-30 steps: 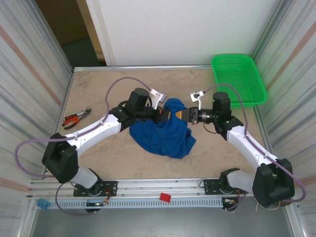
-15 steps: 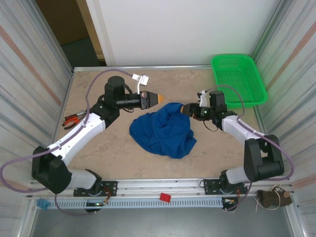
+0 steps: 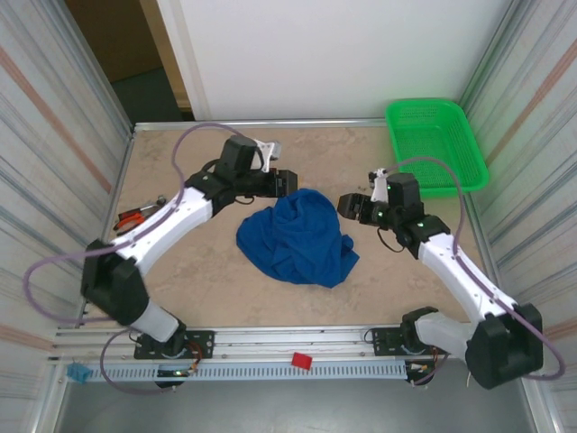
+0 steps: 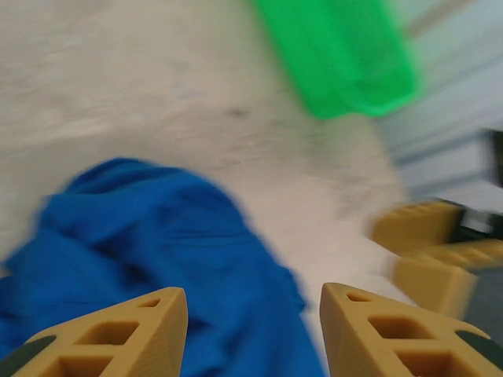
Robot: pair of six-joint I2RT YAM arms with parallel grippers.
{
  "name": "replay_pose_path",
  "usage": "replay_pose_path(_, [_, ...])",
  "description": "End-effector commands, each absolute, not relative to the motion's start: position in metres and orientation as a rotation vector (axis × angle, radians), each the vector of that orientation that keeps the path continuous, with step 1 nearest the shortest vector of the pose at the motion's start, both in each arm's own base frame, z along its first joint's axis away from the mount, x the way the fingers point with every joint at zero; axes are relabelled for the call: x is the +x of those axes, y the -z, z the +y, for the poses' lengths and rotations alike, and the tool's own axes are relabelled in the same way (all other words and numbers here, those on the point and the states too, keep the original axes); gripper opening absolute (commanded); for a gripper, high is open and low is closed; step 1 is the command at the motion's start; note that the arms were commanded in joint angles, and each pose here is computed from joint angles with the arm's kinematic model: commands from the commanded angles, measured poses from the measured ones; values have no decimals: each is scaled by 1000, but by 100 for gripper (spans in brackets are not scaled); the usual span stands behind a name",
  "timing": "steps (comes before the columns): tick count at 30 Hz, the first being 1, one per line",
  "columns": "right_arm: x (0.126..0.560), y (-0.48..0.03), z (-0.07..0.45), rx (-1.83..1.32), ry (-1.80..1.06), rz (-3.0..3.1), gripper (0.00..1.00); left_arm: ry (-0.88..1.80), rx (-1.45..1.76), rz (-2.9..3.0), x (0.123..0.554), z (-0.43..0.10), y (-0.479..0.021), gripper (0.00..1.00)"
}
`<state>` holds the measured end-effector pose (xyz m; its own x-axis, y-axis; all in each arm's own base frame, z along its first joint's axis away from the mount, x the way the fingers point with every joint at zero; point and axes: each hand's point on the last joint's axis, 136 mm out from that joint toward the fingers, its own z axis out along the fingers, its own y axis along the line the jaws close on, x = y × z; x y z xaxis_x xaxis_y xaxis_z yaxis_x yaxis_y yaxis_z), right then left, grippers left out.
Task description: Fold the inside-out t-shirt
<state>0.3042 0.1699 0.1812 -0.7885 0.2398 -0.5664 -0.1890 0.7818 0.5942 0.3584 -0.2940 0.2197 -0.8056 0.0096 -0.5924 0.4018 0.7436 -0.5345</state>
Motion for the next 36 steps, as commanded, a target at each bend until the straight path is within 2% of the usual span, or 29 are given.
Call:
replay_pose_path(1, [303,-168,176,68,-822,2367,61,573,251,2586,386,-249,-150,51])
replay_pose_path(6, [300,-166,185,46,-812,2374,61,638,245,2683,408,-261,-114,57])
replay_pose_path(18, [309,-145,221,30,-808,2415,58,773,229,2677,420,-292,-102,63])
replay_pose_path(22, [311,-127,231,27,-785,2455,58,785,230,2684,416,-294,-102,59])
replay_pose_path(25, [309,-116,235,29,-776,2480,58,789,215,2693,412,-293,-95,45])
replay_pose_path(28, [306,-107,235,38,-762,2493,58,793,206,2713,411,-293,-86,45])
replay_pose_path(30, [304,-101,233,47,-751,2503,59,790,196,2735,410,-293,-78,51])
replay_pose_path(32, [304,-95,232,55,-743,2511,59,800,200,2751,409,-295,-72,51])
replay_pose_path(33, [304,-93,232,59,-739,2517,59,807,205,2759,407,-296,-70,47])
replay_pose_path(34, [304,-91,232,60,-736,2519,59,824,217,2760,406,-298,-71,39])
replay_pose_path(36, [305,-86,230,75,-722,2528,58,848,240,2758,404,-301,-76,16])
